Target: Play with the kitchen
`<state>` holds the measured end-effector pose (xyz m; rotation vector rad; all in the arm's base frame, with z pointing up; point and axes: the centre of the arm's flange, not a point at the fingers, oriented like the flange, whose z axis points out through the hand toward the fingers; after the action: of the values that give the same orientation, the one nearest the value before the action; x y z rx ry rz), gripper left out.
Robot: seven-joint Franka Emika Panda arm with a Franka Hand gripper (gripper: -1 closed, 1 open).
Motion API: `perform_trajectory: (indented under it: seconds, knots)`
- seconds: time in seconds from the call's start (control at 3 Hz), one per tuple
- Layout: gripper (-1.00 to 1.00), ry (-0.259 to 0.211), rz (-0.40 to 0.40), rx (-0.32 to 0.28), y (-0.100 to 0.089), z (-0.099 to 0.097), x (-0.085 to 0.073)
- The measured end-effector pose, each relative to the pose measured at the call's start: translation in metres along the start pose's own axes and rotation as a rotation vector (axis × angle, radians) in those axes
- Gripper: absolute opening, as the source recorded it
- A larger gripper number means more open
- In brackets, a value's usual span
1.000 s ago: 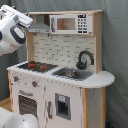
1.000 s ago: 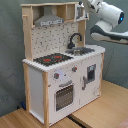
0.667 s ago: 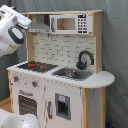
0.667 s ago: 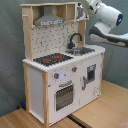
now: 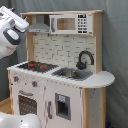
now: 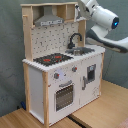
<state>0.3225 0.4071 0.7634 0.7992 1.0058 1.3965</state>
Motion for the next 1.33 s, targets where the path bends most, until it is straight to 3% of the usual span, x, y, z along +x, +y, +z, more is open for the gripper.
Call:
perform_trajectory:
  seconds: [1.33]
  knots:
    - [1.00,-0.195,0.131,-0.015,-0.021,0.004,0.038]
